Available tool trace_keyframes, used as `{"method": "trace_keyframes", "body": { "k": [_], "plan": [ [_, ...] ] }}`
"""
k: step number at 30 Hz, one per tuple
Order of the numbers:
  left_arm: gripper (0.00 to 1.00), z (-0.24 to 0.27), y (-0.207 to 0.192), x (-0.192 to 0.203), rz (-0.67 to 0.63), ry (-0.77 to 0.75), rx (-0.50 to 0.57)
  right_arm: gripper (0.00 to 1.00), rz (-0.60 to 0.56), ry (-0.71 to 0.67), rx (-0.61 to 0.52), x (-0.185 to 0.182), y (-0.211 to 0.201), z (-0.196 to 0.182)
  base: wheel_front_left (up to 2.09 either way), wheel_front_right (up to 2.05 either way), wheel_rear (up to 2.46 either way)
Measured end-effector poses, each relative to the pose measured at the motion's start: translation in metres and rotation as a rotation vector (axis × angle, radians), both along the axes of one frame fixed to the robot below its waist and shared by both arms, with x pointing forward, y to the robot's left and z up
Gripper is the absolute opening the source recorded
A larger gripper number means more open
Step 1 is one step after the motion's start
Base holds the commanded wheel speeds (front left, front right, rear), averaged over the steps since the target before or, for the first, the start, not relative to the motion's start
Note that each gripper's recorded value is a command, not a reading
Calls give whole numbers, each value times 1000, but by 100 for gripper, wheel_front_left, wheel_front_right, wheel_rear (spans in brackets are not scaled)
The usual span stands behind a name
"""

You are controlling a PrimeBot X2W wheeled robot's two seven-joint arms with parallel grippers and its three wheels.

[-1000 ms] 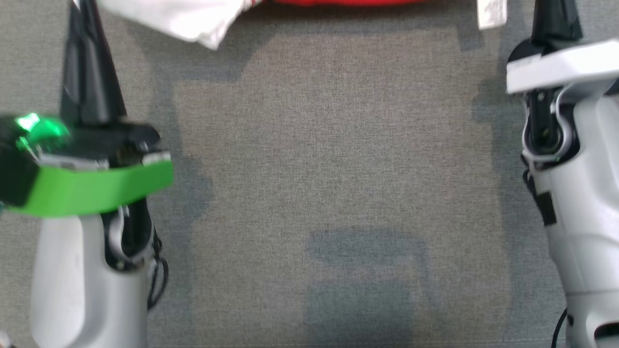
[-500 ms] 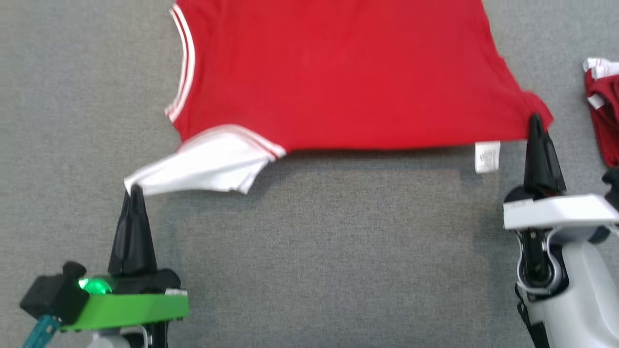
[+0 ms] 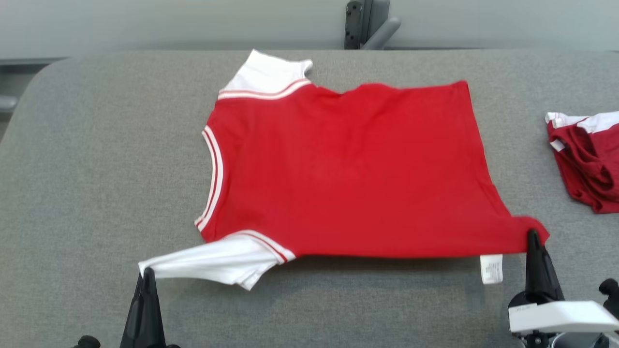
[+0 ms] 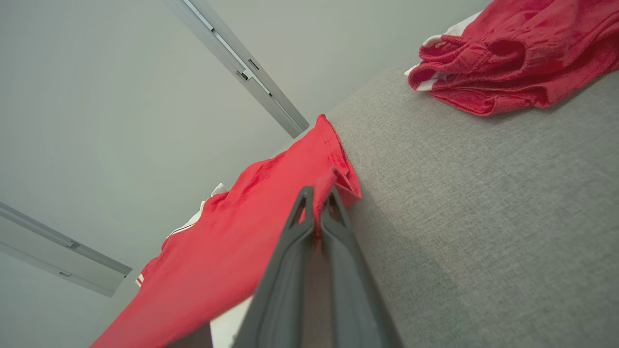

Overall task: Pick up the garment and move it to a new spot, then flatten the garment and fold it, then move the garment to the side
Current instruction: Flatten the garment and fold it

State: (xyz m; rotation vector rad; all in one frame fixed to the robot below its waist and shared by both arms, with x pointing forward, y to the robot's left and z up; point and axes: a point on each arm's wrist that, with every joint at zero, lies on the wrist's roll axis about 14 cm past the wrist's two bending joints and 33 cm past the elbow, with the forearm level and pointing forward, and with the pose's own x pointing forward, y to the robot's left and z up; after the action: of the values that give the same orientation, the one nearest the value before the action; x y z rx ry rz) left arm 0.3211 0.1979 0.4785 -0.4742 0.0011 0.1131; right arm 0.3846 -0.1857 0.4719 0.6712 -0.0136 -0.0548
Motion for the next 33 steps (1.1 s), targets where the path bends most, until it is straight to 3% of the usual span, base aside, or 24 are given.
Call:
{"method": "trace_keyframes", "body": {
  "k": [7,14,22,33],
  "plan": [
    [0,9,-8,-13,-23,-28,0,0,-3,16,61,-29,2,-2,0,0,0],
    [0,15,-27,-3,-95,-61,12,0,-11,33,64,-33,0,-7,0,0,0],
    [0,17,-51,26,-191,-84,49,0,-16,46,67,-15,0,-13,0,0,0],
    [0,27,-71,98,-271,-125,86,0,-32,56,97,33,-1,-21,0,0,0]
  ]
}}
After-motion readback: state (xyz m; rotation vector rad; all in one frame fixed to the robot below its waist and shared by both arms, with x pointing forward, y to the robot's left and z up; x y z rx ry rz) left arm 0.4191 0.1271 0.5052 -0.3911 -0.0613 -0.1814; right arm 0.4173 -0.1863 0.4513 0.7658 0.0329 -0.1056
